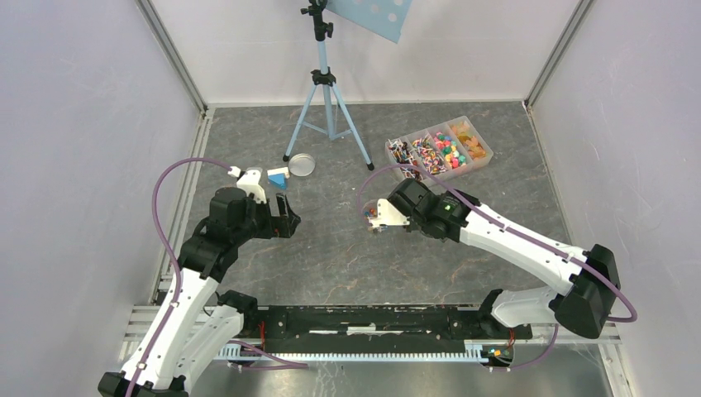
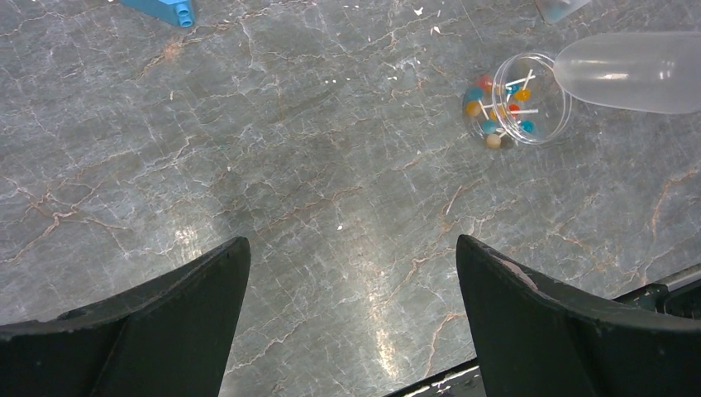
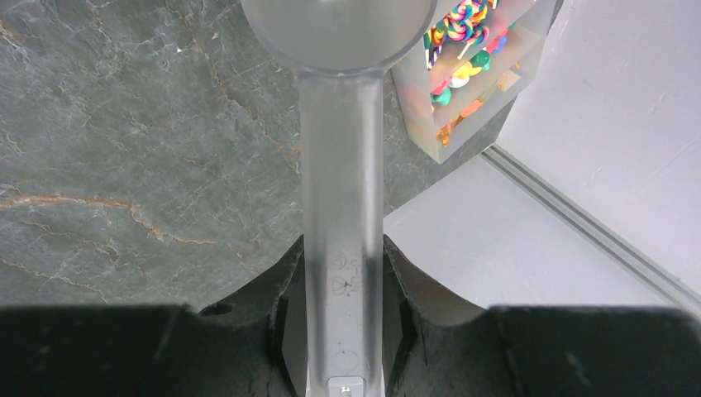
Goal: Pack the candies
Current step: Place the fake candies in the packing bottle, then adjust the spatula.
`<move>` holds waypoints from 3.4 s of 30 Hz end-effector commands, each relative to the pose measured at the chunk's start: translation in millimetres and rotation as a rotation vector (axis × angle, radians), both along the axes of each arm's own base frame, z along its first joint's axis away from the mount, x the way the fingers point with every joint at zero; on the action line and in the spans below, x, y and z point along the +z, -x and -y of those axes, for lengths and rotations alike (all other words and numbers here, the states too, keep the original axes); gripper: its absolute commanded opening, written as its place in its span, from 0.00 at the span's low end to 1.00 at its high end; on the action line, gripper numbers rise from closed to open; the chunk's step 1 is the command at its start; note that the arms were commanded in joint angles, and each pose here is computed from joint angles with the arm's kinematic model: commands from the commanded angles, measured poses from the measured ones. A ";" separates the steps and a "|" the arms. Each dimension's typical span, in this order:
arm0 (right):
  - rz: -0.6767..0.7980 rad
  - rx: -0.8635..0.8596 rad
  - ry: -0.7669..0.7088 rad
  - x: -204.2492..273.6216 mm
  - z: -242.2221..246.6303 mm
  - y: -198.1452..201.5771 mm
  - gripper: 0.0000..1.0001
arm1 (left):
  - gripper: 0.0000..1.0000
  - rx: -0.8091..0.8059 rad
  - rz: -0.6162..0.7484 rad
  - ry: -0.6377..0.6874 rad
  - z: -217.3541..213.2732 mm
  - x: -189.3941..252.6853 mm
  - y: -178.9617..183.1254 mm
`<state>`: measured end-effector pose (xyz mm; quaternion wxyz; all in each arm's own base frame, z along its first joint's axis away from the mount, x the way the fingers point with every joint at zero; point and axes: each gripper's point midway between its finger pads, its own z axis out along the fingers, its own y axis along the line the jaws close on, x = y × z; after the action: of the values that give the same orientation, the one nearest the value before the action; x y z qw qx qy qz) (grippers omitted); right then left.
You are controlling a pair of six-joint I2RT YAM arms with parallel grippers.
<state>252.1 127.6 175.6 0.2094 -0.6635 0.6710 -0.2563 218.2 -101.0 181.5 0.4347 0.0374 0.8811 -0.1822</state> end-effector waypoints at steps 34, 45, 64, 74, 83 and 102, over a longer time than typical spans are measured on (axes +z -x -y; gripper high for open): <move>-0.235 0.253 -0.846 41.9 -131.7 52.2 0.00 | 0.81 -0.237 -0.138 0.485 95.9 56.0 -24.3; -0.307 0.111 -0.806 14.1 -123.4 34.8 0.00 | 1.00 -0.056 -0.015 0.343 56.9 82.9 -30.3; -0.358 0.064 -0.771 -15.0 -122.1 34.7 0.00 | 1.00 -0.045 -0.040 0.418 63.5 91.5 -36.4; -0.377 0.085 -0.823 -10.0 -134.8 34.9 0.00 | 0.88 -0.212 -0.130 0.489 92.0 65.2 -30.1; -0.307 0.120 -0.928 16.3 -138.5 30.9 0.00 | 0.56 -0.257 -0.224 0.499 101.5 39.9 -30.2; -0.239 0.280 -1.286 71.3 -127.4 32.6 0.15 | 0.02 -0.308 -0.379 0.572 106.6 13.5 -9.9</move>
<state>210.8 249.1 203.7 0.4439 -0.5406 0.6621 0.2689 237.1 -207.4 203.3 0.2540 0.0159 0.8446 -0.4710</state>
